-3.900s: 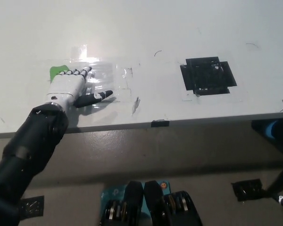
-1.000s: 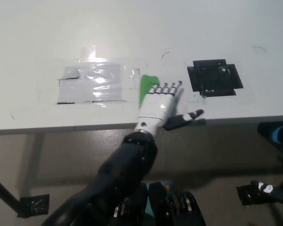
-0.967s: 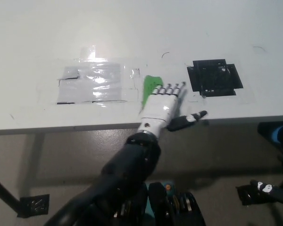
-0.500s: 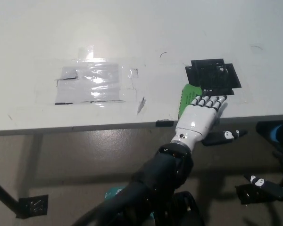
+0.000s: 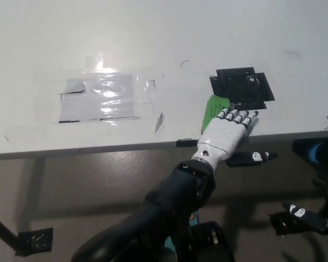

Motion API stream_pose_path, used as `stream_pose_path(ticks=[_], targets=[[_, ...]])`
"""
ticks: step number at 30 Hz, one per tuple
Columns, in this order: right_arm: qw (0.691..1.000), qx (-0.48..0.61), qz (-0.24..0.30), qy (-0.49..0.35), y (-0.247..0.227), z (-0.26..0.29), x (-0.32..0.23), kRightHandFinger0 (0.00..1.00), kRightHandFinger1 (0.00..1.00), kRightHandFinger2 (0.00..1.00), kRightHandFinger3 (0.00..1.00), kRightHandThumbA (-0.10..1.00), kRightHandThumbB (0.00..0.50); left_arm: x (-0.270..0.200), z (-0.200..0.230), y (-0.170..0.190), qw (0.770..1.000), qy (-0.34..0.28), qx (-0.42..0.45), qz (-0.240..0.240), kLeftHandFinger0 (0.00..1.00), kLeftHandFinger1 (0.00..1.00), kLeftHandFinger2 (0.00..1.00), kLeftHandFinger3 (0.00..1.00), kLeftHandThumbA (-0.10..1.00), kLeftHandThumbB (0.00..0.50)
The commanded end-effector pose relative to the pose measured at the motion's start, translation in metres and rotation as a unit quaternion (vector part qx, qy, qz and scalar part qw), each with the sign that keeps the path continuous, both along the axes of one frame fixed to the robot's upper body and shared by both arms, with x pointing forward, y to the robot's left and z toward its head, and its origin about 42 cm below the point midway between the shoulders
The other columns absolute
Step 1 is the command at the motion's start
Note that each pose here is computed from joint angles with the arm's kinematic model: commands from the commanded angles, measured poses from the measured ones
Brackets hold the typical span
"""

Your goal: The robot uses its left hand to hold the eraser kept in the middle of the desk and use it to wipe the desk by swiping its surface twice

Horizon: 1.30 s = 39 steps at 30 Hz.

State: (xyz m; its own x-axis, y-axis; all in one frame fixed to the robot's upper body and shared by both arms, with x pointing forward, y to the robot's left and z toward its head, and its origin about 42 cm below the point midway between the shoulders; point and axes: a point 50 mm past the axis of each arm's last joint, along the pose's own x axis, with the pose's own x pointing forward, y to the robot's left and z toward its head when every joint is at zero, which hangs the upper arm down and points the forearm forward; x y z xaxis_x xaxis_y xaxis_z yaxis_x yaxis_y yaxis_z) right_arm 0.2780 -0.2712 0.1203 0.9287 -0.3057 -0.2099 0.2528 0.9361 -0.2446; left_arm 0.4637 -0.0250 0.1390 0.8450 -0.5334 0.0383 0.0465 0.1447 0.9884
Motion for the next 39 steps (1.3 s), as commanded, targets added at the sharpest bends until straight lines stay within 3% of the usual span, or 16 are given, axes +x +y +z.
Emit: stream_pose_path(ticks=[1, 8, 11, 18, 22, 25, 28, 32, 36, 39], targets=[[0.996, -0.027, -0.008, -0.082, 0.006, 0.018, 0.001, 1.00, 0.98, 0.84, 0.87, 1.00, 0.045, 0.015, -0.053, 0.104, 0.974, 0.176, 0.110, 0.094, 1.00, 1.00, 1.00, 1.00, 1.00, 0.452], [0.996, -0.033, -0.011, -0.079, 0.001, 0.016, -0.002, 1.00, 0.99, 0.87, 0.89, 1.00, 0.048, 0.022, -0.058, 0.155, 0.967, 0.194, 0.060, 0.152, 1.00, 1.00, 1.00, 1.00, 1.00, 0.437], [0.997, -0.024, -0.023, -0.075, -0.002, 0.016, -0.004, 1.00, 1.00, 0.88, 0.92, 1.00, 0.044, 0.016, -0.068, 0.171, 0.962, 0.207, 0.031, 0.174, 1.00, 1.00, 1.00, 1.00, 1.00, 0.403], [0.997, -0.020, -0.026, -0.072, -0.010, 0.016, -0.006, 1.00, 1.00, 0.93, 0.98, 1.00, 0.024, 0.000, -0.091, 0.206, 0.944, 0.234, -0.030, 0.232, 1.00, 1.00, 1.00, 1.00, 1.00, 0.423], [0.996, -0.023, -0.042, -0.076, -0.016, 0.016, -0.009, 1.00, 1.00, 0.91, 0.94, 1.00, 0.000, -0.008, -0.100, 0.223, 0.938, 0.235, -0.044, 0.253, 1.00, 1.00, 1.00, 1.00, 1.00, 0.400], [0.996, -0.021, -0.043, -0.078, -0.021, 0.016, -0.009, 1.00, 1.00, 0.92, 0.96, 1.00, 0.003, -0.014, -0.104, 0.237, 0.936, 0.233, -0.063, 0.257, 1.00, 1.00, 1.00, 1.00, 1.00, 0.340], [0.995, -0.030, -0.050, -0.077, -0.028, 0.018, -0.009, 1.00, 1.00, 0.91, 0.94, 1.00, 0.034, -0.017, -0.107, 0.249, 0.937, 0.229, -0.043, 0.262, 1.00, 1.00, 1.00, 1.00, 1.00, 0.415], [0.995, -0.031, -0.053, -0.074, -0.032, 0.018, -0.012, 1.00, 1.00, 0.91, 0.94, 1.00, 0.062, -0.029, -0.118, 0.278, 0.929, 0.229, -0.025, 0.288, 1.00, 1.00, 1.00, 1.00, 1.00, 0.456], [0.995, -0.028, -0.056, -0.073, -0.035, 0.018, -0.012, 1.00, 1.00, 0.94, 0.97, 1.00, 0.050, -0.039, -0.125, 0.294, 0.922, 0.239, -0.019, 0.304, 1.00, 1.00, 1.00, 1.00, 1.00, 0.467], [0.995, -0.023, -0.061, -0.070, -0.037, 0.017, -0.015, 1.00, 1.00, 0.95, 1.00, 1.00, 0.049, -0.050, -0.133, 0.308, 0.918, 0.247, -0.018, 0.309, 1.00, 1.00, 1.00, 1.00, 1.00, 0.430]])
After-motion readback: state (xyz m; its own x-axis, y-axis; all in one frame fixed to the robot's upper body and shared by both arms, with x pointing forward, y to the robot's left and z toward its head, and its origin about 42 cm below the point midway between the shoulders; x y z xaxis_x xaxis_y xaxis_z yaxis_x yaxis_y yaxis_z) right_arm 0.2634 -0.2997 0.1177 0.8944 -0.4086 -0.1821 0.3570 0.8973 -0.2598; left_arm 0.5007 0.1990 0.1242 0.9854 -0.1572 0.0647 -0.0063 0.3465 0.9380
